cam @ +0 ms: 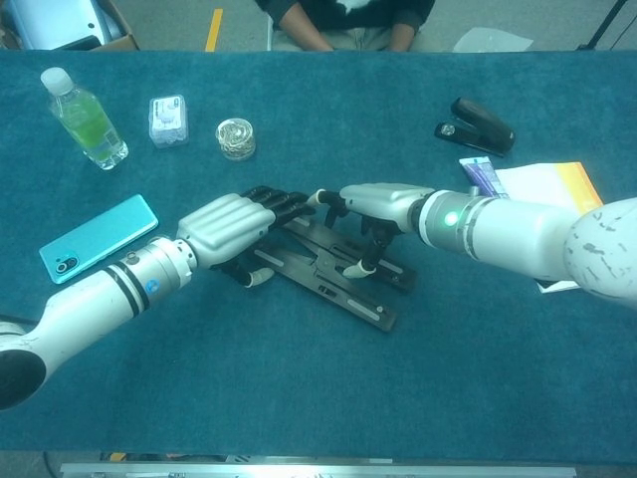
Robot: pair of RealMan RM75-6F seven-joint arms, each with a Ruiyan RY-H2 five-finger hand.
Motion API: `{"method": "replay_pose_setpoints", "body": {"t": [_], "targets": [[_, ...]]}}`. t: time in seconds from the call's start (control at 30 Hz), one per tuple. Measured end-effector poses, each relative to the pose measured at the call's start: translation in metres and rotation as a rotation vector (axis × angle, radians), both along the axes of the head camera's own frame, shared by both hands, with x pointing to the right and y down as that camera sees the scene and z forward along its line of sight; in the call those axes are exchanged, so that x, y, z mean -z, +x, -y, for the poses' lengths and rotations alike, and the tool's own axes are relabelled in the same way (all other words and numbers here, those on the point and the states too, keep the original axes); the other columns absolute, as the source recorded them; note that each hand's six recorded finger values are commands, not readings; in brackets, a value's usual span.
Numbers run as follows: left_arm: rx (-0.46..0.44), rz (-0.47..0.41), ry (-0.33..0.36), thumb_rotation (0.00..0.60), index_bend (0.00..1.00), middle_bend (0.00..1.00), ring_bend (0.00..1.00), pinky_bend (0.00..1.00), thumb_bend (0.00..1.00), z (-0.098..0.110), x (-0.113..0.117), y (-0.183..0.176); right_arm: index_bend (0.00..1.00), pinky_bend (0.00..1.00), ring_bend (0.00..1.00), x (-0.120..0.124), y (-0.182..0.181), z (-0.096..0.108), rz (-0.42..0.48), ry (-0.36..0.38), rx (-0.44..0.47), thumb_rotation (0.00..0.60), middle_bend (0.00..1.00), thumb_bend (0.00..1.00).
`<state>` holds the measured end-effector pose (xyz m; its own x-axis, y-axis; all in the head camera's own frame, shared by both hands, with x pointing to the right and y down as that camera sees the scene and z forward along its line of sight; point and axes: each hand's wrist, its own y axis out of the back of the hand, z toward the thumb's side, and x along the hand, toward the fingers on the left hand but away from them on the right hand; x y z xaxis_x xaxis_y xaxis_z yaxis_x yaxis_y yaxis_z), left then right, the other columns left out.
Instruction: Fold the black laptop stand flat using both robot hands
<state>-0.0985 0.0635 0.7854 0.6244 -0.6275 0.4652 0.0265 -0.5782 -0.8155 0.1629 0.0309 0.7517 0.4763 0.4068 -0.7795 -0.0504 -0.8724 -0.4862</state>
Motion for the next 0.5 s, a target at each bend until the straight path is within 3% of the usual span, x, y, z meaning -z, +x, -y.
{"method": "replay_pose_setpoints", "body": {"t": [0.5], "targets": [[0.004,0.004,-0.003,0.600,0.00,0.00,0.00,0.00,0.34,0.0016,-0.0028,0.0022,0.00,0.29,0.13,0.0010,-0.0088,-0.0102,0.012,-0.018,0.017,0.600,0.22,0.20]]}}
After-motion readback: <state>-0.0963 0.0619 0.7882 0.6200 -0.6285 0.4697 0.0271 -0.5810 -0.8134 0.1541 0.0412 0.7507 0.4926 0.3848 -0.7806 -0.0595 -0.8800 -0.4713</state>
